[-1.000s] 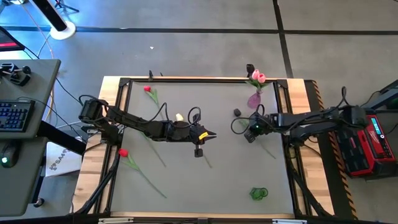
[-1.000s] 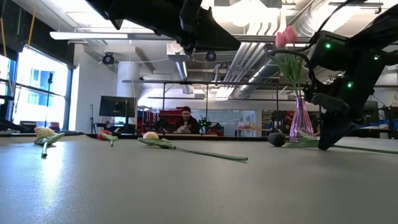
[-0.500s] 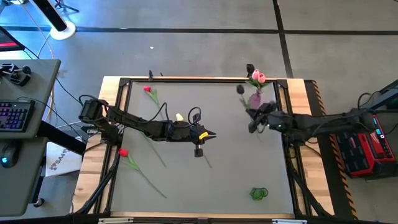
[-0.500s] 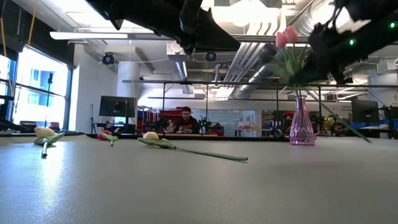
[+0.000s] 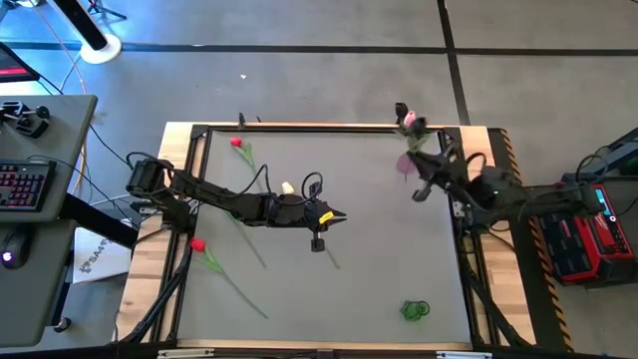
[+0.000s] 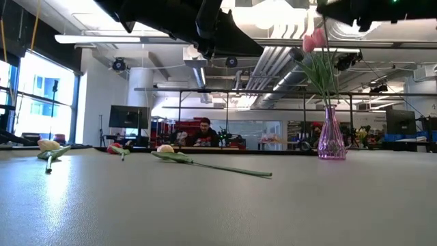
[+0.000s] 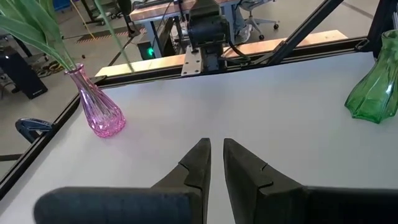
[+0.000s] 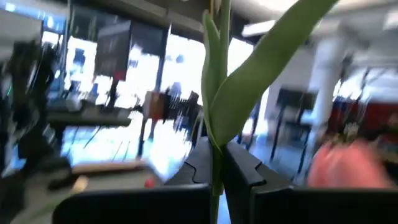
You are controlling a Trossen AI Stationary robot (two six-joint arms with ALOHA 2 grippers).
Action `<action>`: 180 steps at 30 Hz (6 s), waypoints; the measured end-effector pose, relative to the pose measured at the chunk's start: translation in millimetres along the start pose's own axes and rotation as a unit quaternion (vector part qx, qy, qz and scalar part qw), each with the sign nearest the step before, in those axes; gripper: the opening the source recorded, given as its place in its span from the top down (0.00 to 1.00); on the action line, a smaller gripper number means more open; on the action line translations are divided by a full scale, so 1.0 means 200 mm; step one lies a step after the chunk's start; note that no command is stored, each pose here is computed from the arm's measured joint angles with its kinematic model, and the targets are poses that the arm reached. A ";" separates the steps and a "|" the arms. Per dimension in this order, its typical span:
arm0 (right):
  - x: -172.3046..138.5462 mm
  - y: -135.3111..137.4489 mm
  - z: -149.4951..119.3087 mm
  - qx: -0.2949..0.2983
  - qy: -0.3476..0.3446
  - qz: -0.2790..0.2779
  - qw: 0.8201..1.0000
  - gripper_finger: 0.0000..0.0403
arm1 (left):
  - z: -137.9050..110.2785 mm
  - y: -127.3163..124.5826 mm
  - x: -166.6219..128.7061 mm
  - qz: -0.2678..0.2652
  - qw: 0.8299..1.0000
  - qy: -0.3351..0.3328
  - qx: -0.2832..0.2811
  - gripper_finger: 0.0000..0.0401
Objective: Sort flowers into vase by color
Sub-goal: Put the black tulip into the violet vase, then put the right white tulip into the green vase
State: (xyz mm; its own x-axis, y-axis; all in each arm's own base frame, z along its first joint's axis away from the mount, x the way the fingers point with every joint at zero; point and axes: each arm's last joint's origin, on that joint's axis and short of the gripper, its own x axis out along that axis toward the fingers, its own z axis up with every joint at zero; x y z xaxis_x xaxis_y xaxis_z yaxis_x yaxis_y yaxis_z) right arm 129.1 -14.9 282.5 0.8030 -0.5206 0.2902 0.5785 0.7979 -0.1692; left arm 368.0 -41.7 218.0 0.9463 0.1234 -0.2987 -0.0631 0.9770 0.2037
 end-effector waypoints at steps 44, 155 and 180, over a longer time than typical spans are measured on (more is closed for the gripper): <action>0.16 -0.39 -0.10 -0.014 -0.018 -0.279 0.960 1.00 | -0.03 -0.02 -0.01 0.026 0.999 0.032 0.015 0.92; -0.18 0.25 -0.42 0.322 0.341 0.191 0.862 0.54 | -0.55 0.31 -0.05 -0.141 0.891 0.372 0.220 0.60; -0.11 0.34 -0.44 0.351 0.327 0.215 0.851 0.54 | -0.25 0.16 0.05 -0.001 0.763 0.323 0.559 0.99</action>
State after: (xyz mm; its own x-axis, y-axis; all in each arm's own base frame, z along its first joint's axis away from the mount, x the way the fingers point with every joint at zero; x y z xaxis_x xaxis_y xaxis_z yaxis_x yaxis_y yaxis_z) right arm 162.4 24.0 182.2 0.9596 -0.0095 -0.2812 0.1673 0.8226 0.5434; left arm 360.1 -0.7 174.5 0.5698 0.5358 -0.6232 0.5897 0.2616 0.7641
